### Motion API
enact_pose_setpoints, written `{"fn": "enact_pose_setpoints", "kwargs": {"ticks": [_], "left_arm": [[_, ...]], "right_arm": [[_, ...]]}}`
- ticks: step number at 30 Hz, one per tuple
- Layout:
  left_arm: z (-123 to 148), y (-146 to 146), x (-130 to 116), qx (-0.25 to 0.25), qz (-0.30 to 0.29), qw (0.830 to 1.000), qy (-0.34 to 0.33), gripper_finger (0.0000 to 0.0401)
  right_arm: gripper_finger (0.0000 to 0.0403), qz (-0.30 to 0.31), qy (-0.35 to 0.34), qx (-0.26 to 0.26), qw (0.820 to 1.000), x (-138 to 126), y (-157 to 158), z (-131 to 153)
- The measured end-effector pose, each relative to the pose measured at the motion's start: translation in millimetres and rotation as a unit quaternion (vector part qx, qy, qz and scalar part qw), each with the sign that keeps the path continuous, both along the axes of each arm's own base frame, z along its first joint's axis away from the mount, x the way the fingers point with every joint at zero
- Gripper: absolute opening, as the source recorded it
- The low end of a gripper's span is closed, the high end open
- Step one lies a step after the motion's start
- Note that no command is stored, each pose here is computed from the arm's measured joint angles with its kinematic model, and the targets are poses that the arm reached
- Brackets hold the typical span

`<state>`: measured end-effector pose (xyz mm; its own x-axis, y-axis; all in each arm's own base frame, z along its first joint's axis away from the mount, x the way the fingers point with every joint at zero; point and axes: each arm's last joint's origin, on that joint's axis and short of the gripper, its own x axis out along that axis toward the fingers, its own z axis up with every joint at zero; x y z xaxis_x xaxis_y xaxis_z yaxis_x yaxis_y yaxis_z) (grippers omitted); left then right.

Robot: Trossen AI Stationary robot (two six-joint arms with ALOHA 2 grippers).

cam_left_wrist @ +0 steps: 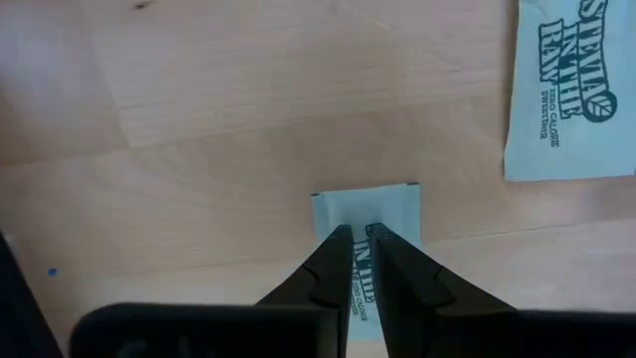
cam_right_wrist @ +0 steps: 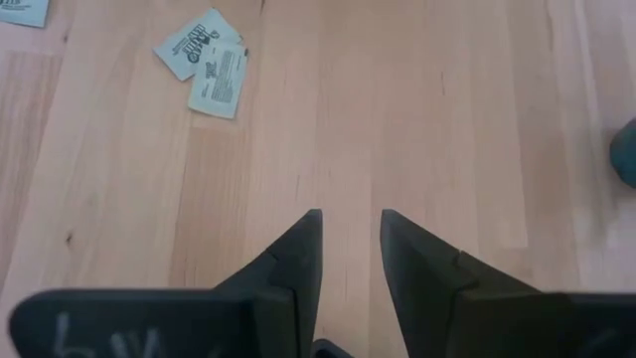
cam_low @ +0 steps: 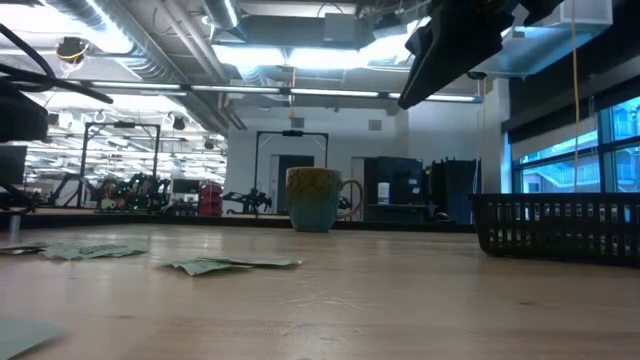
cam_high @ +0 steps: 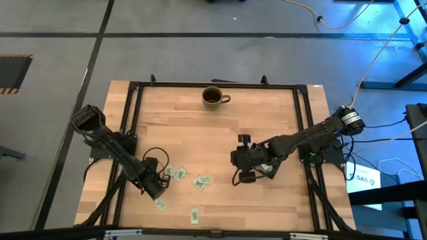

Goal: Pick and place Stevia / Truvia into bins
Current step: Put the stevia packet into the black bin

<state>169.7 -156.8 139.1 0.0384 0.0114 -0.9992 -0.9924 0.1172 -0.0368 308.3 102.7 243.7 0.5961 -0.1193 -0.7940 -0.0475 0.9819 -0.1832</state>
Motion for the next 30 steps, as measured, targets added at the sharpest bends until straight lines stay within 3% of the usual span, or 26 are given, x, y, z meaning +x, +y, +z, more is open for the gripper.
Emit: {"fn": "enact_pose_setpoints", "kwargs": {"ticks": [9,30], "left_arm": [[-0.4,-0.5,1.0,0.004,-0.077,0.997,-0.005,0.0057],[-0.9,0.0,0.0,0.002,-0.073,0.997,0.005,0.0094]], "right_arm": [[0.0108,0.000,0.000,0.000,1.000,0.0,0.0,0.0],[0.0108,0.000,0.000,0.000,1.000,-0.1,0.0,0.0]]}}
